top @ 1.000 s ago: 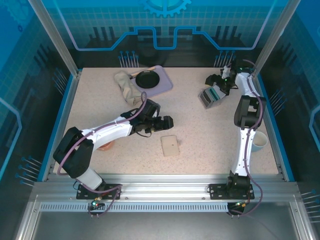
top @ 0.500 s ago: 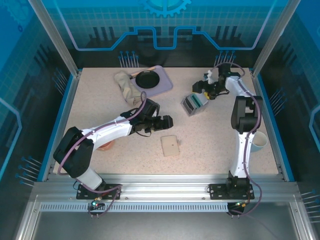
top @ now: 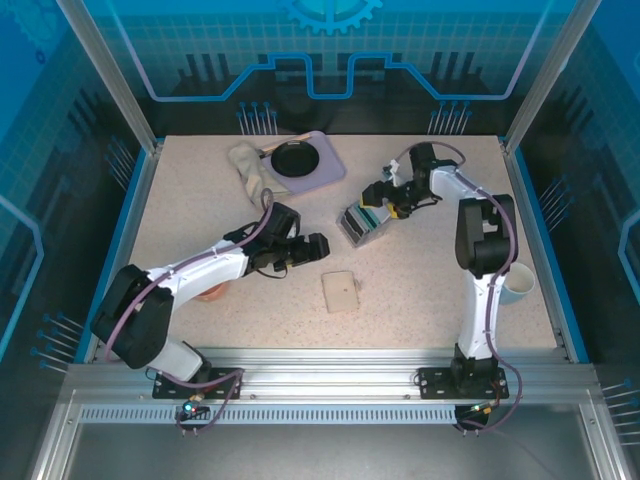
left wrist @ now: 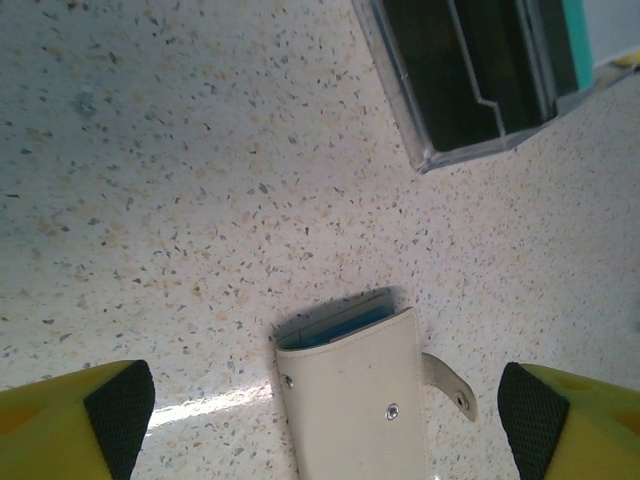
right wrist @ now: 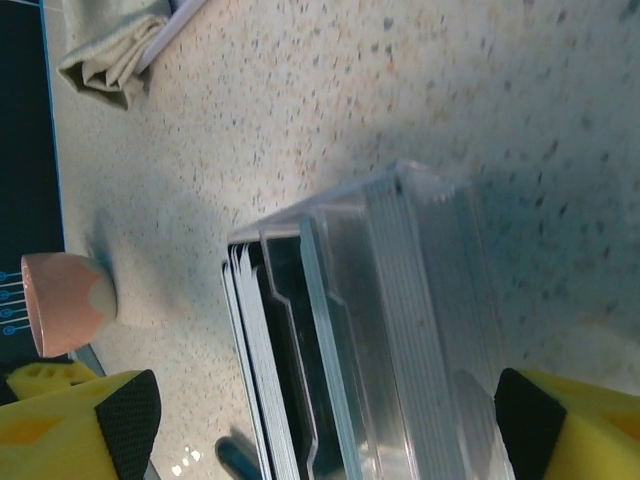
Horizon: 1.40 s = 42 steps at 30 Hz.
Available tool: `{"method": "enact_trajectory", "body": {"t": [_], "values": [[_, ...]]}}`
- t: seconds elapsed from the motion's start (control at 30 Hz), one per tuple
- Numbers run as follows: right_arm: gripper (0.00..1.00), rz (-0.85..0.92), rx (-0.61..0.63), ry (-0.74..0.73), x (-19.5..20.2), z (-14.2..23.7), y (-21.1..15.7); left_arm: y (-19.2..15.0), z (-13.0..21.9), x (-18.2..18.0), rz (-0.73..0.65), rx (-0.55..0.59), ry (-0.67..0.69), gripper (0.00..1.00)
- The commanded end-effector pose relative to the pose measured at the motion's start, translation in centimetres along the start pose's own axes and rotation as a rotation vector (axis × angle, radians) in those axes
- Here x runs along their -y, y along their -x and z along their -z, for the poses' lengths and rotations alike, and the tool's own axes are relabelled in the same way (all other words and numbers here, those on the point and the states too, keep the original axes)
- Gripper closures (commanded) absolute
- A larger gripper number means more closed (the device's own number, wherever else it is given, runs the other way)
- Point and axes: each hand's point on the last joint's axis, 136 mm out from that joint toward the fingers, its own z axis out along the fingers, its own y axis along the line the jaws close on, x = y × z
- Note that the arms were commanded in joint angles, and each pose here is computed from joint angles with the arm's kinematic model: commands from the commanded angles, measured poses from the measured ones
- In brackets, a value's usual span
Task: Put the credit cards into the card holder
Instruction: Move the storage box to the center of the table, then pick up several credit cards from the storage box.
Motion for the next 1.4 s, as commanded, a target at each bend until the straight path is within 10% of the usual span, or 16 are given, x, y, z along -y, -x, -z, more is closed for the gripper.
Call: {"method": "enact_trajectory", "body": {"t": [0.0,0.23,0.57,1.03,1.37], "values": [[0.11,0.067,0.039,0.062,-4.1,0.9,-0.2,0.2,0.6,-0.2,0.014,0.023,-0.015,0.07],[0.11,0.085,-0.017,0.02,-4.3,0.9,-2.6,0.8,0.8,-0.5,0.055,0.052,-0.052,0.05],[0.14,0.263,0.142,-0.675,-2.9,6.6,-1.4,2.2,1.2,-2.3,0.146,0.11,-0.064,0.01],[0.4,0.537,0.011,-0.823,-6.4,-2.9,-4.2,2.5,1.3,-4.3,0.233,0.136,-0.051,0.01],[0.4,0.562,-0.032,-0.915,-4.9,-4.9,-3.9,2.4,1.5,-4.6,0.229,0.139,-0.046,0.01]]}}
